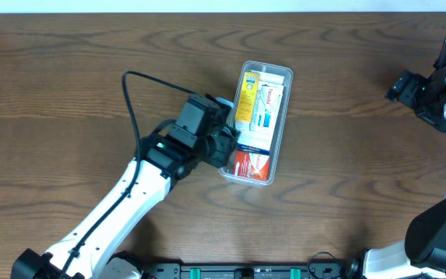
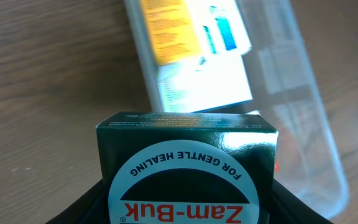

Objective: Pack container
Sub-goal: 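Lower the green Zam-Buk box into the container's near end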

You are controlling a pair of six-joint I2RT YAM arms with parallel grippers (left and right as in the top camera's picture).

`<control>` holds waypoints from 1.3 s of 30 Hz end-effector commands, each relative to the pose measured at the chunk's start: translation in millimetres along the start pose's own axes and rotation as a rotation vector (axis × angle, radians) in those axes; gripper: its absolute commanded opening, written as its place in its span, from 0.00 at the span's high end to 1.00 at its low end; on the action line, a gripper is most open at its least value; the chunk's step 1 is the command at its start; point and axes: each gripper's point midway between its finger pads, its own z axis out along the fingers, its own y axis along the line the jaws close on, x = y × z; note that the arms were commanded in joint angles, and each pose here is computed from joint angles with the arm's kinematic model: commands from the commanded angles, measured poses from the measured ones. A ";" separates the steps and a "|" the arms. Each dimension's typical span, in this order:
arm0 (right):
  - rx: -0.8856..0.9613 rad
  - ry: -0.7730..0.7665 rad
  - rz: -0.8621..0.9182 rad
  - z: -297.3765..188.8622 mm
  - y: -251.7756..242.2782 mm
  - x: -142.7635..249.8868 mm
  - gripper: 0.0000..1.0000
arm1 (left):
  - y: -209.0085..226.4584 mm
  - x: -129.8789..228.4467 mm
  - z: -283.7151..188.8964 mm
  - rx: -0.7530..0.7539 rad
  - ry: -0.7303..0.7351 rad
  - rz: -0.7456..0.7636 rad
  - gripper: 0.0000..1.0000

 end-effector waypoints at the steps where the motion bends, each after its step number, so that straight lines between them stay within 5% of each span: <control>1: 0.005 -0.005 0.007 -1.0 -0.7 -1.2 0.01 | -15.1 -12.7 -11.7 0.032 -0.044 0.019 0.53; 12: 0.005 -0.005 0.008 -1.0 -1.1 -1.4 0.01 | -53.3 -4.4 -13.9 0.093 -0.033 0.035 0.54; 25: 0.005 -0.005 0.008 -1.0 -1.0 -1.5 0.01 | -58.0 10.6 9.5 -0.097 -0.016 0.000 0.54; 39: 0.006 -0.005 0.008 -1.0 -1.1 -1.4 0.01 | -53.7 26.0 54.2 -0.133 0.066 -0.038 0.53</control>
